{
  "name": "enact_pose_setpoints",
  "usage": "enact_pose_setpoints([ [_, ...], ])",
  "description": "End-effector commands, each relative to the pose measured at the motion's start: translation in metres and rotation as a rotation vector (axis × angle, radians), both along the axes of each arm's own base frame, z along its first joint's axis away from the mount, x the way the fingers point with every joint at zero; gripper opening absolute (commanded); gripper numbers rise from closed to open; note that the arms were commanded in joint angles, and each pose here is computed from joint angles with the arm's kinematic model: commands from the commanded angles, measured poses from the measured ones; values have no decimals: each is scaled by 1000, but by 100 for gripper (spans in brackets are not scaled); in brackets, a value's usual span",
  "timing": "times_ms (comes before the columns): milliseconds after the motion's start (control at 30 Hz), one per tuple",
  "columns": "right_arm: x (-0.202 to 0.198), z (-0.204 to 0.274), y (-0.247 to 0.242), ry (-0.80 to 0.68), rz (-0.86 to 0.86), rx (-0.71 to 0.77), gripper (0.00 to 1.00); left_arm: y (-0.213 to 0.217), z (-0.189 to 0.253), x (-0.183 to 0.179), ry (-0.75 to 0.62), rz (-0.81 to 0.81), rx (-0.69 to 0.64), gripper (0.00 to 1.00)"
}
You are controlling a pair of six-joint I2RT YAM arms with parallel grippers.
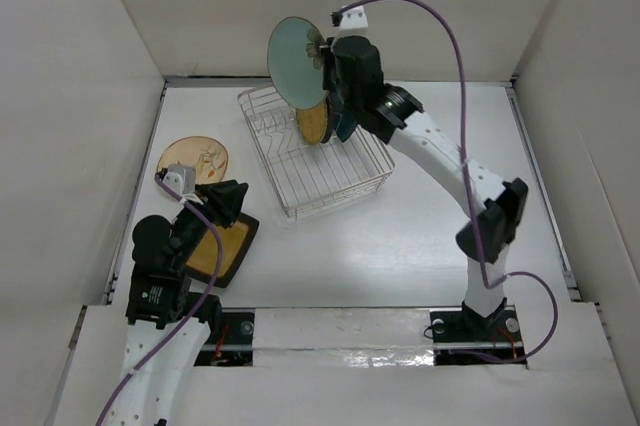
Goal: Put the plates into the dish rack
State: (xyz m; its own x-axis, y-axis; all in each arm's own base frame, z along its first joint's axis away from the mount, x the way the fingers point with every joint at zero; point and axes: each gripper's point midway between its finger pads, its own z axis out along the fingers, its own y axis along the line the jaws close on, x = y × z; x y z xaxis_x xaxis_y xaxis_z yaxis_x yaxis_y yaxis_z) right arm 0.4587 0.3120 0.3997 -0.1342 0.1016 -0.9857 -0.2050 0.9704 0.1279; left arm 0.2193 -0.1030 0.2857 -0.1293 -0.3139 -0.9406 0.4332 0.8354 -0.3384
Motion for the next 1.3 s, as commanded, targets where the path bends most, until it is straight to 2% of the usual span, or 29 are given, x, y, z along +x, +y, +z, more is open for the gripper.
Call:
enact_pose_setpoints([
  [0, 19, 58, -21, -127, -170, 11, 0, 0, 15, 1, -39, 4, -3, 28],
  [200, 41, 28, 2, -120, -217, -35, 0, 2, 12, 4, -28, 14, 0, 28],
  [400, 49, -16, 20, -112, -297, -184, 0, 2, 10, 6, -18, 22, 0, 28],
  [667, 50, -72, 52, -51, -240, -238, 0, 4, 7, 10, -4, 36, 2, 28],
  [867, 44, -132, 80, 8, -190, -328, 0, 7, 4, 13, 9, 57, 5, 28],
  [967, 35, -149, 92, 20, -161, -352, 0, 9, 3, 16, 18, 72, 7, 28],
  [1167, 28, -152, 96, 19, -142, -327, 0, 15, -3, 24, 52, 115, 0, 28],
  [1233, 26, -147, 93, 14, -144, -313, 8, 16, -5, 28, 67, 129, -11, 28],
  [1267, 24, -145, 91, 13, -145, -312, 17, 17, -5, 30, 72, 138, -17, 28],
])
